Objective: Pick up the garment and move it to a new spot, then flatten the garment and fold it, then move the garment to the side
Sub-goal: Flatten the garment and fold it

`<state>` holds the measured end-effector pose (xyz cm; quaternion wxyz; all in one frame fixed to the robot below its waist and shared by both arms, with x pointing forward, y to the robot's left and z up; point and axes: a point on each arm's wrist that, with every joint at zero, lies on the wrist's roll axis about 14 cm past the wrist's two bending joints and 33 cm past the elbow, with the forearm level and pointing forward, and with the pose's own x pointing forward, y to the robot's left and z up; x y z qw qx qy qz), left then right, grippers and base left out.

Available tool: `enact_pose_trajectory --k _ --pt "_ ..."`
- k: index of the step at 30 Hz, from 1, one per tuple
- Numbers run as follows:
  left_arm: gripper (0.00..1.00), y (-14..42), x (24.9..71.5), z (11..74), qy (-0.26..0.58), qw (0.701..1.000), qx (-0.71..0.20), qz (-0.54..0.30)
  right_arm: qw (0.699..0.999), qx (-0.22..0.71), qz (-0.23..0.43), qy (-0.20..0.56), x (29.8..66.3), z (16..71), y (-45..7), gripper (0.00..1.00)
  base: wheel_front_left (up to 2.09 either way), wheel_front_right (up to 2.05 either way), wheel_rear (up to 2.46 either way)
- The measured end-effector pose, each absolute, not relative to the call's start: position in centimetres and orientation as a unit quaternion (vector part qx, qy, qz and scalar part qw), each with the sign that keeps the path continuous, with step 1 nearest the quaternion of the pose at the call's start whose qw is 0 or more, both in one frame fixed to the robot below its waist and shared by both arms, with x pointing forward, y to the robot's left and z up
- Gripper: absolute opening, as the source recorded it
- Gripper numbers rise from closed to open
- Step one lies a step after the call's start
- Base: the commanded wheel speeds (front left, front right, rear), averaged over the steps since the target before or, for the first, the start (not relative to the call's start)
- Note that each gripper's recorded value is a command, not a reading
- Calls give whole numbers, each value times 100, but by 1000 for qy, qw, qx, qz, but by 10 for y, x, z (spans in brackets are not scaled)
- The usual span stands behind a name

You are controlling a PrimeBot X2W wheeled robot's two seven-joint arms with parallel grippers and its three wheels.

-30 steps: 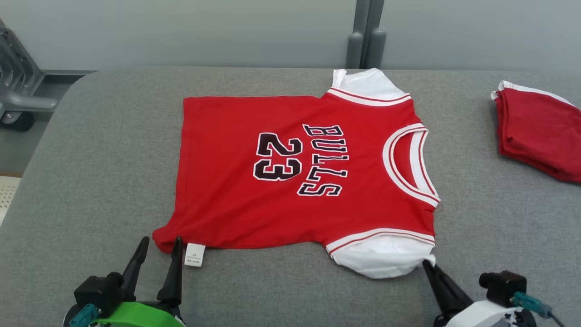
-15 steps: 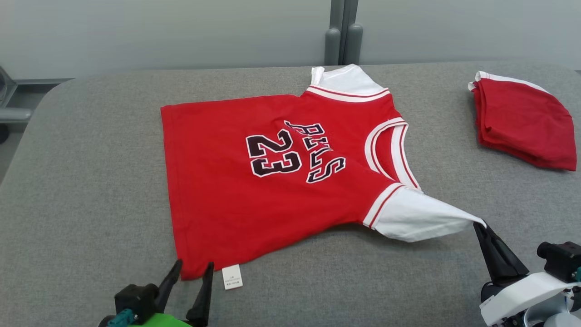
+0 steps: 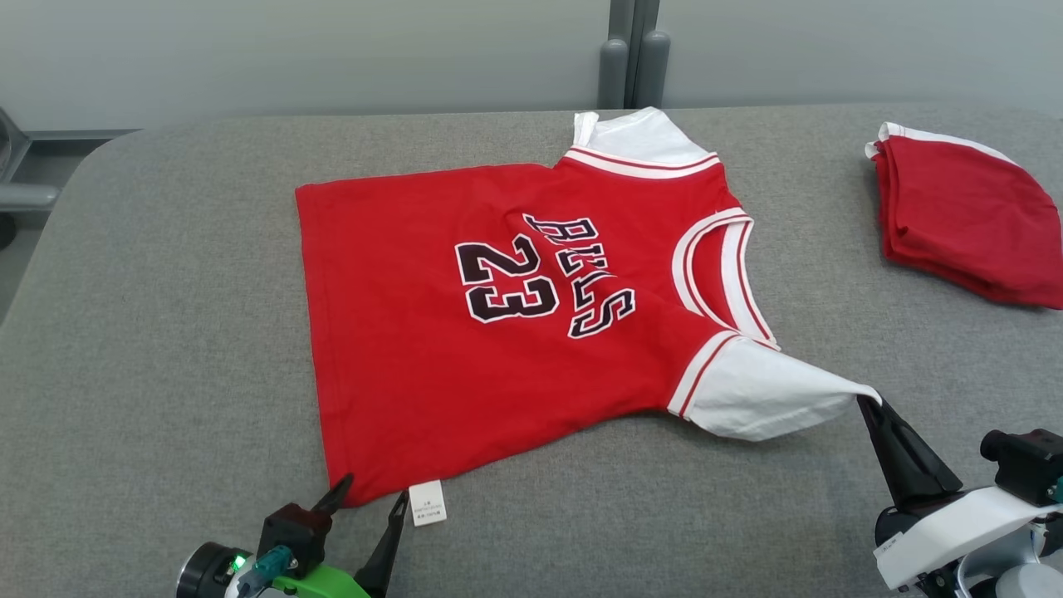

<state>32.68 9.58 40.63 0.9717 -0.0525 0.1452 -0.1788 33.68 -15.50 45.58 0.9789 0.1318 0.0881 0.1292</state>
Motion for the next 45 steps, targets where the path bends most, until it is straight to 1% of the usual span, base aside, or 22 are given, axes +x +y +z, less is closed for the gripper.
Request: enact_pose_trajectory --k 11,20,21,22,23,24,25,26,29,33,34,35,36,37,38,45 --pt "100 97 320 379 189 964 -27 -186 977 136 136 89 336 459 -152 0 0 0 0" --pt "100 98 333 378 191 963 -19 -187 977 136 135 95 336 458 -153 0 0 0 0" --pt "91 99 332 375 195 963 -18 -187 977 136 135 95 336 459 -153 0 0 0 0" --pt "76 99 331 373 199 962 -18 -186 977 136 135 95 336 459 -153 0 0 0 0" --pt "64 100 331 371 201 962 -17 -186 977 136 135 95 336 459 -153 0 0 0 0" --pt "56 100 330 370 204 961 -15 -185 977 135 135 95 337 459 -153 0 0 0 0" --pt "51 101 330 368 207 961 -14 -185 977 135 135 95 337 459 -154 0 0 0 0" --pt "49 102 331 367 209 960 -12 -185 977 134 135 96 337 459 -154 0 0 0 0" --pt "58 104 334 365 211 960 -9 -183 977 134 134 96 338 459 -155 0 0 0 0" --pt "53 105 337 364 212 960 -1 -185 977 134 135 97 338 460 -155 0 0 0 0" --pt "50 105 338 363 212 959 2 -186 977 134 135 97 338 459 -155 0 0 0 0" --pt "44 105 339 363 213 959 4 -186 977 134 134 98 338 459 -155 0 0 0 0" --pt "31 105 340 362 214 959 5 -186 977 134 134 98 338 459 -155 0 0 0 0" --pt "6 106 341 361 216 959 6 -185 977 134 134 98 338 459 -156 0 0 0 0" --pt "0 107 341 361 217 959 6 -184 977 134 134 98 339 459 -156 0 0 0 0" --pt "0 122 353 366 206 966 -8 -156 978 134 135 87 342 467 -157 0 0 0 0"
